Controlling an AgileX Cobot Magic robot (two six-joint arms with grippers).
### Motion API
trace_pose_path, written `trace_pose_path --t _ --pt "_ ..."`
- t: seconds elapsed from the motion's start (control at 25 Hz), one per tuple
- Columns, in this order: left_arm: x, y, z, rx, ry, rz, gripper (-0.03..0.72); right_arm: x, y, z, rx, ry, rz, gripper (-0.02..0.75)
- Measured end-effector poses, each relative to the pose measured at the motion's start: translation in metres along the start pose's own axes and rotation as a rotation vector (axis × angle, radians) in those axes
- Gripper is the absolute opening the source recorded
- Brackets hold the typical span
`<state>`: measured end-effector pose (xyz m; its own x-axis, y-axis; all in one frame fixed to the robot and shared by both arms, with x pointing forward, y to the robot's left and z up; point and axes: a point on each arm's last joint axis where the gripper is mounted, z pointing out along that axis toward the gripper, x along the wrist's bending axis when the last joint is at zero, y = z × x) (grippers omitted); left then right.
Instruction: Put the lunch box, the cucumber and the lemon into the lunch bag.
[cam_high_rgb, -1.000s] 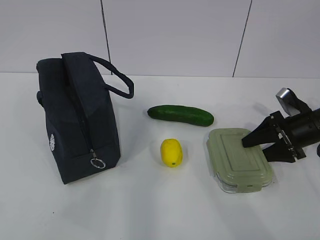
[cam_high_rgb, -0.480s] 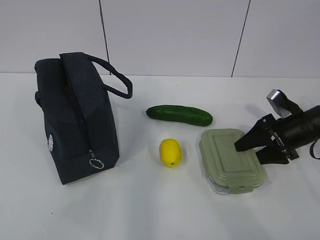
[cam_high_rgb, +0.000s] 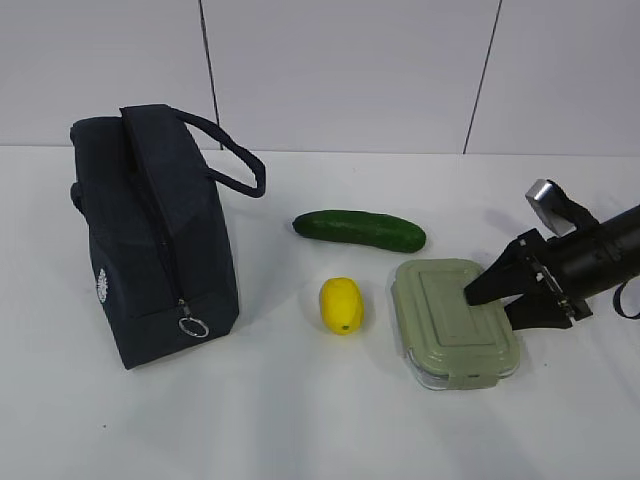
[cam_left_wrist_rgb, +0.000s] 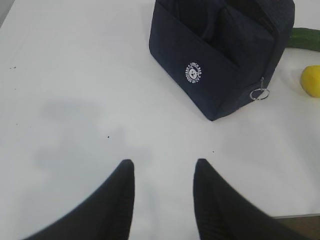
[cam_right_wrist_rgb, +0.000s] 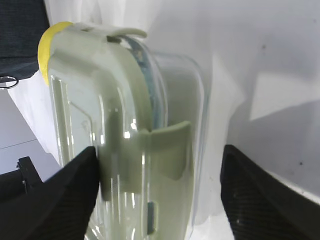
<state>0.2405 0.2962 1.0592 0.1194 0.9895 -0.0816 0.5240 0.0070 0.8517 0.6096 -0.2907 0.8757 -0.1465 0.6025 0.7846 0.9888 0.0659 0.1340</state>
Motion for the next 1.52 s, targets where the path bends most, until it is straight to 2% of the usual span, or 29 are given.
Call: trace_pose_path --t 0.28,0.44,1.52 --pt "0.0000 0.0000 0.0000 0.000 0.000 0.000 0.276 0.0019 -0.0002 -0.0002 0.005 0.019 0.001 0.430" --pt "0.0000 0.0000 0.0000 0.000 0.000 0.000 0.276 0.0020 -0.0003 -0.0002 0.007 0.021 -0.003 0.400" --pt "0.0000 0.0000 0.0000 0.000 0.000 0.000 0.276 0.0029 0.0010 -0.0003 -0.007 0.030 0.037 0.375"
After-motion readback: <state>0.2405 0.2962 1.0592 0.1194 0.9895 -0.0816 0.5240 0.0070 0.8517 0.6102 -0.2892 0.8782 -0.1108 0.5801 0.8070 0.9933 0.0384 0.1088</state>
